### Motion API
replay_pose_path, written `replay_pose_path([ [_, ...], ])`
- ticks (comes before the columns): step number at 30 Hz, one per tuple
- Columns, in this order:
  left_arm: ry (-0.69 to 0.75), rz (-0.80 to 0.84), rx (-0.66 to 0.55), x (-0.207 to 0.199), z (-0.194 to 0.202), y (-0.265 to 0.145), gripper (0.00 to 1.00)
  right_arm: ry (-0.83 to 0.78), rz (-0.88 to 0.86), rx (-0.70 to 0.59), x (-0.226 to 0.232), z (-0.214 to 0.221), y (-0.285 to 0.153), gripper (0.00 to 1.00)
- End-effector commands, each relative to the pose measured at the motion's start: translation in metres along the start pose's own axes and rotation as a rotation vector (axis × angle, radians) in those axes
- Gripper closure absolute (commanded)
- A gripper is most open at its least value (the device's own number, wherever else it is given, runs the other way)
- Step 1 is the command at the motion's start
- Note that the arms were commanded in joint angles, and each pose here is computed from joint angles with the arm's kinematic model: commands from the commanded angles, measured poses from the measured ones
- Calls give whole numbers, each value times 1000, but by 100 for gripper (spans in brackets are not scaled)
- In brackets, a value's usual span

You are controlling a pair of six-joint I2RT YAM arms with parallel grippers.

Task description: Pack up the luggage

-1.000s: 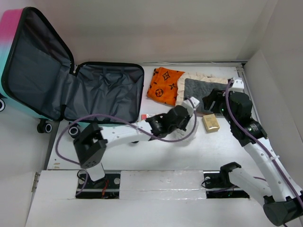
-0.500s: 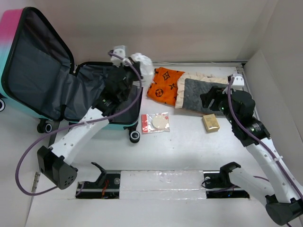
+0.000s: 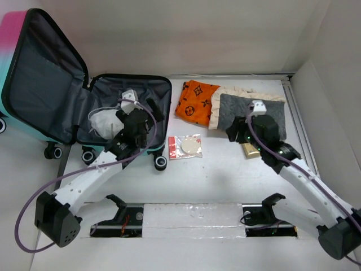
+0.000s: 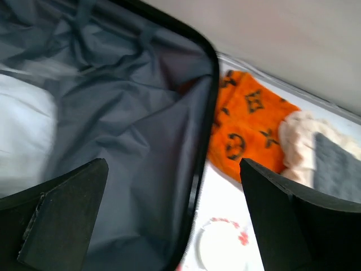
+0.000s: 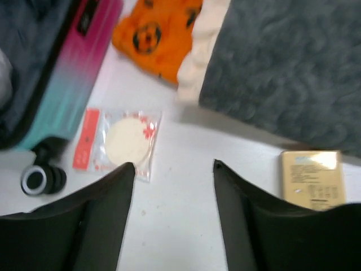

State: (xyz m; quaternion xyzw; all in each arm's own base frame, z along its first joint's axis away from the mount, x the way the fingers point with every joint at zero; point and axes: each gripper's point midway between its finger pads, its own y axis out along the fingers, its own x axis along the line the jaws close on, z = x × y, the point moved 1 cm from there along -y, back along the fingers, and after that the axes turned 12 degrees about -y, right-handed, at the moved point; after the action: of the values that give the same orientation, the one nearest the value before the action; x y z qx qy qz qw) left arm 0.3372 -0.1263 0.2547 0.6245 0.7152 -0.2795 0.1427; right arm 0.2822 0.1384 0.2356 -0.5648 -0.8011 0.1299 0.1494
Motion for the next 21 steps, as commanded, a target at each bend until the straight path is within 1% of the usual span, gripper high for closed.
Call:
replay_pose_path([
  [1, -87, 172, -3, -44, -12, -29, 0, 29, -129, 61, 32, 32, 33, 43],
  [2, -70, 187, 8, -48, -8, -33, 0, 29, -191, 101, 47, 45, 40, 47],
  [3, -61, 219, 24, -52, -2, -39, 0, 30, -217, 124, 56, 53, 49, 55],
  [4, -51, 256, 54, -61, 11, -47, 0, 28, -233, 195, 65, 76, 64, 61],
  [5, -39, 291, 79, -65, 17, -54, 0, 6, -279, 194, 84, 81, 69, 63],
  [6, -38, 308, 89, -69, 23, -58, 0, 11, -301, 199, 96, 83, 74, 63],
  [7, -22, 324, 120, -69, 35, -61, 0, 21, -290, 237, 103, 99, 83, 56],
  [8, -33, 370, 153, -77, 40, -71, 0, 18, -285, 217, 113, 99, 89, 48],
  [9, -21, 374, 175, -74, 48, -71, 0, 23, -278, 223, 117, 104, 94, 40],
  [10, -24, 394, 205, -73, 58, -76, 0, 33, -265, 231, 117, 110, 100, 30],
  [11, -27, 417, 220, -74, 61, -79, 2, 46, -252, 269, 118, 125, 111, 27],
  [13, -44, 475, 261, -77, 70, -87, 4, 59, -239, 263, 121, 128, 127, 26],
  [14, -33, 477, 282, -72, 80, -87, 5, 62, -213, 296, 118, 143, 137, 29],
  [15, -47, 499, 274, -73, 75, -91, 7, 58, -194, 301, 116, 146, 142, 30],
  [16, -47, 499, 274, -71, 75, -92, 9, 69, -157, 271, 113, 141, 149, 30],
  [17, -45, 509, 281, -70, 78, -96, 9, 60, -137, 274, 112, 145, 151, 31],
  [19, -50, 529, 261, -72, 69, -100, 13, 76, -73, 257, 103, 147, 158, 31],
  [20, -50, 529, 260, -72, 69, -100, 16, 73, -61, 262, 101, 151, 159, 34],
  [21, -40, 529, 259, -68, 68, -102, 17, 80, -58, 268, 102, 156, 163, 49],
])
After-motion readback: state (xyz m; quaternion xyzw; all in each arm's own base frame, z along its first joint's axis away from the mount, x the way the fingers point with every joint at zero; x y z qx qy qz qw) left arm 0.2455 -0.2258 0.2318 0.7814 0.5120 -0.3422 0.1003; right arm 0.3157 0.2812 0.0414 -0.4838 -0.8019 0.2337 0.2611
